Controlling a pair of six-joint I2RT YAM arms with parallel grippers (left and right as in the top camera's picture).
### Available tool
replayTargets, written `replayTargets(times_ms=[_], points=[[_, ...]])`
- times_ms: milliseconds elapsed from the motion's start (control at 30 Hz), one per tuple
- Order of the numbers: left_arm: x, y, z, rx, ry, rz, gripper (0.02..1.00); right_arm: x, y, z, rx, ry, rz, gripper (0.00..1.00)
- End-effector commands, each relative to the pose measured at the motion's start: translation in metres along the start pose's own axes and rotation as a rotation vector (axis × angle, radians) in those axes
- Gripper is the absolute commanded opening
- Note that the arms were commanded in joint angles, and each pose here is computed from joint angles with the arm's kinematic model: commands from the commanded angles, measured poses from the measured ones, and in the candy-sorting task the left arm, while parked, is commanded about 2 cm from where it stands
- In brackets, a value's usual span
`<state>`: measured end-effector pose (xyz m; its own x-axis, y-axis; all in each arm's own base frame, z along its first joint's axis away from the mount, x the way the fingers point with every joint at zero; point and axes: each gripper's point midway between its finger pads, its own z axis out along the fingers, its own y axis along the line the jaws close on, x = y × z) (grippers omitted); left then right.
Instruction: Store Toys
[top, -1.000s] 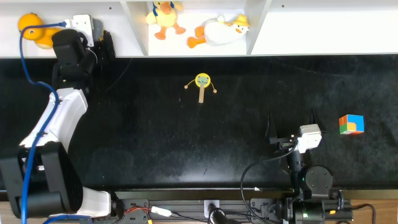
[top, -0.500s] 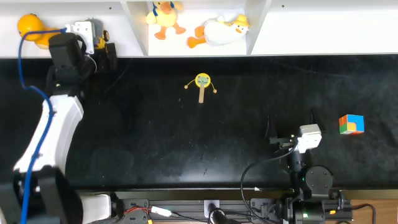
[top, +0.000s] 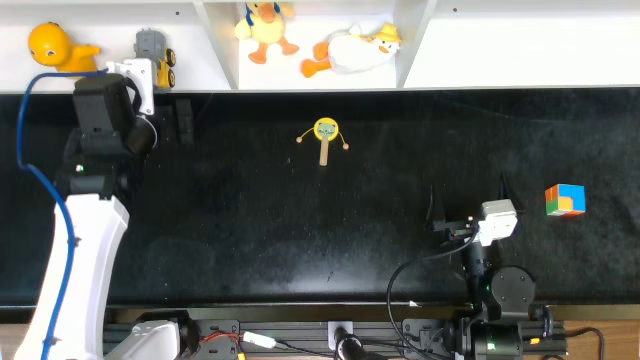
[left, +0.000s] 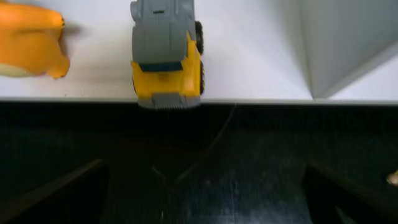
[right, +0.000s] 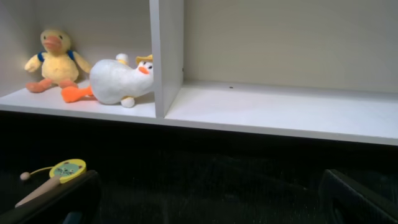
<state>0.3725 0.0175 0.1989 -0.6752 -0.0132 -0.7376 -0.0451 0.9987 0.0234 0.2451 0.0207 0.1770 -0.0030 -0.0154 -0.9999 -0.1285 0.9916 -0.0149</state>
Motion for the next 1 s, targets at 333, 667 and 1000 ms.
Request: replayTargets(times_ms=[333,667,1000], points=[[0.005,0.010,-0.035,-0.080,-0.092,-0.060,0.998,0.003,-0.002,0.000,0.013,-0.001,0.004,0.996],[0.028,0.010,-0.030,-0.083,0.004,-0.053,0.998,0.003,-0.002,0.000,0.013,-0.001,0.004,0.996],[0.042,0.016,-0.036,-0.119,0.049,-0.049,0.998,0.003,-0.002,0.000,0.013,-0.001,0.004,0.996]])
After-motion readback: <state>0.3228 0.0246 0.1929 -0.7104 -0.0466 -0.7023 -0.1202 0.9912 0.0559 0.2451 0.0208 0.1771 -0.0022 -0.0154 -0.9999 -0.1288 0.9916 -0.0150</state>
